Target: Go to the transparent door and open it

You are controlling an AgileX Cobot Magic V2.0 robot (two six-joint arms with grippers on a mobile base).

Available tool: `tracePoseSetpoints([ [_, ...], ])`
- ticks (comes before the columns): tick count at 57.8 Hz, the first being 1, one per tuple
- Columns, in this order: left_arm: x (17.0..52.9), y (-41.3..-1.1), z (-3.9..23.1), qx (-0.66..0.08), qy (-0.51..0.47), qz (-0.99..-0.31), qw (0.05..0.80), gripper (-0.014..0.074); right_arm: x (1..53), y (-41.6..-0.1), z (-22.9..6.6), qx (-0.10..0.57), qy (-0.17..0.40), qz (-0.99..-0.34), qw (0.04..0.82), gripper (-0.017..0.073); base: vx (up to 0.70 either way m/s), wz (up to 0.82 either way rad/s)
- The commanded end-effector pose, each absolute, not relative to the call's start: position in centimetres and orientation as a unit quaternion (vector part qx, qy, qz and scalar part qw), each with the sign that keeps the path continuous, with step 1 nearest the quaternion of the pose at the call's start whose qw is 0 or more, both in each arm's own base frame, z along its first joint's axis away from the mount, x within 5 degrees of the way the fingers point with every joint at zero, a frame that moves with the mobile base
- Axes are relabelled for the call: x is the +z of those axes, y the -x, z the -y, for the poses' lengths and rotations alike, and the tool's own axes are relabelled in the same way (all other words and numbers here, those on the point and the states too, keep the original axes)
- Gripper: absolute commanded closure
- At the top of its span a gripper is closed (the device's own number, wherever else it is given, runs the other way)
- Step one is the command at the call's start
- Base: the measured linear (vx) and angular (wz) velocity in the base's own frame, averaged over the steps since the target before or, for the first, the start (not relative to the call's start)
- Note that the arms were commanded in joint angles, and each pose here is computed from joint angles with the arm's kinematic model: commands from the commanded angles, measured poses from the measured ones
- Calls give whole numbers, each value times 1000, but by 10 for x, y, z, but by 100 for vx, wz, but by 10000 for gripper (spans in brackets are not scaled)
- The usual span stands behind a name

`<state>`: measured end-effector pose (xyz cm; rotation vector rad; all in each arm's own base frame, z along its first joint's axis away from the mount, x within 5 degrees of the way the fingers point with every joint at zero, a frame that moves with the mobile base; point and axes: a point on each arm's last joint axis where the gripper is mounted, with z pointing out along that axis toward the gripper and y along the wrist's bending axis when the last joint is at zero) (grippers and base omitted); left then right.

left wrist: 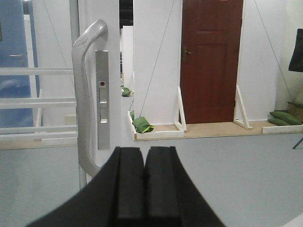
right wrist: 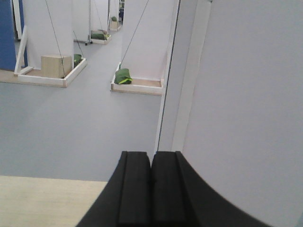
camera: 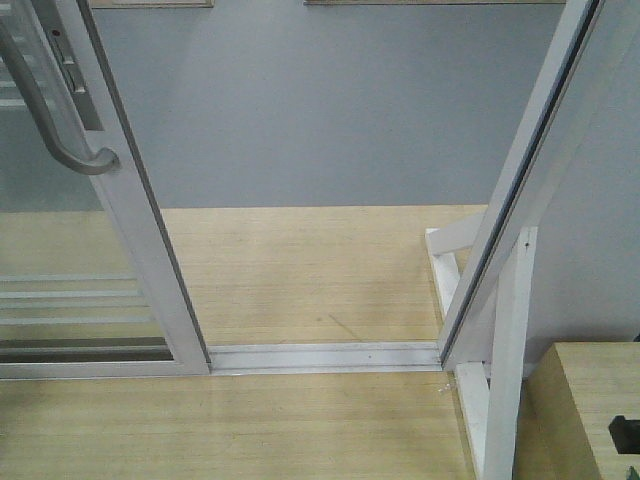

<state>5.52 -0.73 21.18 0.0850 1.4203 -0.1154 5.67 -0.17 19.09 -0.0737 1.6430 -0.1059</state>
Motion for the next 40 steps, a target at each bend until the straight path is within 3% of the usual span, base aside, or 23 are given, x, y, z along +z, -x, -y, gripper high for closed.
tracePoseSetpoints([
  [1, 208, -56, 8, -63, -33, -634, 770, 599, 196, -56, 1, -49, 34, -698, 714, 567, 0, 0],
  [40, 208, -56, 8, -63, -33, -634, 770, 599, 197, -56, 1, -43, 28, -695, 717, 567, 0, 0],
])
